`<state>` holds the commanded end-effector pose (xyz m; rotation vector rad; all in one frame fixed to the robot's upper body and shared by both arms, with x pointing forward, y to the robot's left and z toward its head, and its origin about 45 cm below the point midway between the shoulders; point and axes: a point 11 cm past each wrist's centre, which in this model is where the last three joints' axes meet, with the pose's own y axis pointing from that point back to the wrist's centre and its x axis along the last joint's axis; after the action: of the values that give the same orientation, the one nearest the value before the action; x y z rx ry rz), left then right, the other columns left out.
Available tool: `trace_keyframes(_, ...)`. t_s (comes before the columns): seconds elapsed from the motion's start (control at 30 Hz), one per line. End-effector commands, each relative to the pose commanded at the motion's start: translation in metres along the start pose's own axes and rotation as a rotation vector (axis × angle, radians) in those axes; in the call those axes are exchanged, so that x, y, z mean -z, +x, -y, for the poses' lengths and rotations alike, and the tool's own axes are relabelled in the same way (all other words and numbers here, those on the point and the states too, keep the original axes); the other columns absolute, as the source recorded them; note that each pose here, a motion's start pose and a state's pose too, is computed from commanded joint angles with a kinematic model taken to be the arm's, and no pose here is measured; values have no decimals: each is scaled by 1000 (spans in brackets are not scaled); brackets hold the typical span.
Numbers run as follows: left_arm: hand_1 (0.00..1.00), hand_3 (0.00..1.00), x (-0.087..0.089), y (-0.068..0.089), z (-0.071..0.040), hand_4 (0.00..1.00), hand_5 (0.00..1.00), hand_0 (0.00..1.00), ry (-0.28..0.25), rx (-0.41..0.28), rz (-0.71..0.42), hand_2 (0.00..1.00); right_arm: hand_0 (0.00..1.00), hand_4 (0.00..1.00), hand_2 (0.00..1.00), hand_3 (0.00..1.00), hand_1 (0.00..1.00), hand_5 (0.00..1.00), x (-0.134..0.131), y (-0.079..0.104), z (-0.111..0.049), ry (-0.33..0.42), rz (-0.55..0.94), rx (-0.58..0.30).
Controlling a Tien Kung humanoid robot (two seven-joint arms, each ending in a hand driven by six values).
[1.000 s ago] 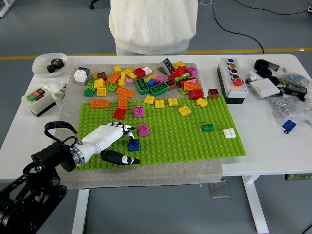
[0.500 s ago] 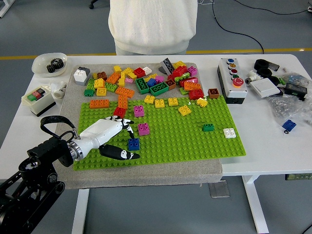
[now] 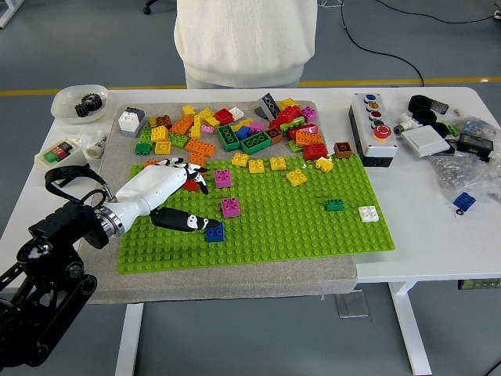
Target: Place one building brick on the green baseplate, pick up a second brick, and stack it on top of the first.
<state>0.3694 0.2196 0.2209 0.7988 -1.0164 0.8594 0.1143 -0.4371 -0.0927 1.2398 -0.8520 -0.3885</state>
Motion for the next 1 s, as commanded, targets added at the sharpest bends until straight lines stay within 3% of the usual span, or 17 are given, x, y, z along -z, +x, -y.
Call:
trace_keyframes(0.07,724,636,4,7,1,998,666,901,17,-16,-2,833,742,829,716,606,646,404,0,1,0,-1,0,-1)
trace_keyframes(0.1,670,647,5,9,2,998,609,803,22,-22,-2,751,742,829,715,606,645,404,0,1,0,-1,-1,-2)
trace_keyframes(0.27,670,647,14,20,5,998,609,803,43,-42,-7,751,742,829,715,606,645,404,0,2,0,-1,-6,-5)
trace_keyframes(0.3,646,651,15,21,6,998,388,737,43,-40,-7,713,742,829,716,607,645,404,0,3,0,-1,-8,-6)
trace_keyframes(0.47,646,651,19,24,12,998,388,737,40,-21,-5,713,742,829,716,607,645,404,1,3,0,-1,-12,-7)
trace_keyframes(0.5,630,751,19,24,13,998,219,710,39,-17,-3,702,742,829,715,606,645,404,0,3,0,-1,-13,-7)
trace_keyframes(0.67,630,751,19,25,22,998,219,710,39,6,6,702,742,829,715,606,645,404,1,4,0,-1,-19,-6)
trace_keyframes(0.7,631,773,18,26,24,998,151,709,38,10,8,706,742,829,716,606,645,404,1,4,0,0,-20,-6)
trace_keyframes(0.87,631,773,16,28,36,998,151,709,32,23,12,706,742,829,716,606,645,404,2,5,0,0,-26,-7)
trace_keyframes(0.9,633,758,15,29,39,998,50,708,30,22,12,703,742,829,716,606,645,404,2,5,0,0,-28,-7)
trace_keyframes(1.0,633,758,14,31,44,998,50,708,26,20,13,703,742,829,716,606,645,404,2,5,0,1,-30,-8)
